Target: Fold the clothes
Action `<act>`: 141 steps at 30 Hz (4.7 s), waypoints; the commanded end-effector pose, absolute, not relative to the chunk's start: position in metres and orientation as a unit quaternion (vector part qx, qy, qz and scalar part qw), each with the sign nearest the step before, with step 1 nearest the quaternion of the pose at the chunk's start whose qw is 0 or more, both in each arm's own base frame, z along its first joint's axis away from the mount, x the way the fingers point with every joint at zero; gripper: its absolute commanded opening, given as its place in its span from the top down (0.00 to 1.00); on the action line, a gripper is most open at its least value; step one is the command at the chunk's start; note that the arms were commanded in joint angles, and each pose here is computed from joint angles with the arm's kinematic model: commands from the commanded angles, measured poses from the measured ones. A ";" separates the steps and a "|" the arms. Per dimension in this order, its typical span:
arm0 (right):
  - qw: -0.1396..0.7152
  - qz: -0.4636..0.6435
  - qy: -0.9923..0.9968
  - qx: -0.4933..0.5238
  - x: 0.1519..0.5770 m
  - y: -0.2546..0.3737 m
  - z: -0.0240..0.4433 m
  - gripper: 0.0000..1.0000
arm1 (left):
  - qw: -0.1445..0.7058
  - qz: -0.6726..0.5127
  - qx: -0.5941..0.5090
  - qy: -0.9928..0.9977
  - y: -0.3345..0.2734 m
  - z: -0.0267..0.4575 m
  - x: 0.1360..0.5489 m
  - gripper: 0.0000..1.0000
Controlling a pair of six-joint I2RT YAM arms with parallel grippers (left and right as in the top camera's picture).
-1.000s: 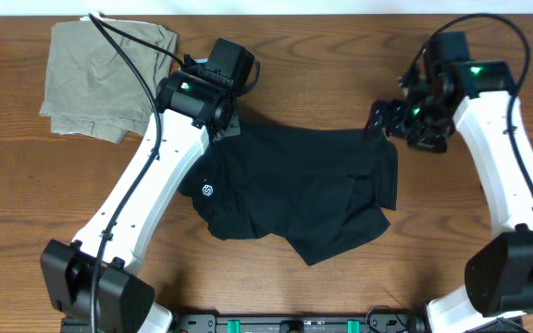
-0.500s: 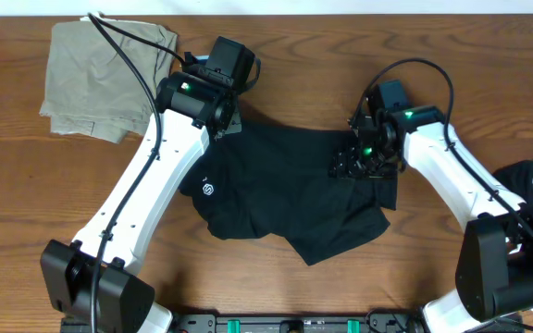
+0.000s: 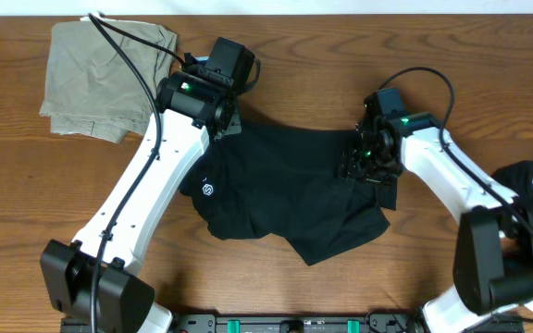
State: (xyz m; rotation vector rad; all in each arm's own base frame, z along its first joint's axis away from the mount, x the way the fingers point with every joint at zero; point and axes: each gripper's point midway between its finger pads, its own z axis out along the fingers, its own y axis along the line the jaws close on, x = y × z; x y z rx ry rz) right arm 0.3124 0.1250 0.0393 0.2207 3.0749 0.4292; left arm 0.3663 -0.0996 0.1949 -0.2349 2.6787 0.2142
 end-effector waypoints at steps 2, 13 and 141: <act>0.004 0.104 0.991 0.084 0.315 0.116 0.015 0.32 | 0.229 0.080 -0.085 0.966 -0.097 0.202 0.369 0.94; 0.058 0.074 0.994 0.059 0.340 0.107 0.012 0.30 | 0.228 0.082 -0.085 0.967 -0.096 0.201 0.369 0.94; 0.026 0.196 0.980 0.009 0.358 0.178 0.011 0.50 | 0.214 0.087 -0.082 0.969 -0.098 0.185 0.371 0.94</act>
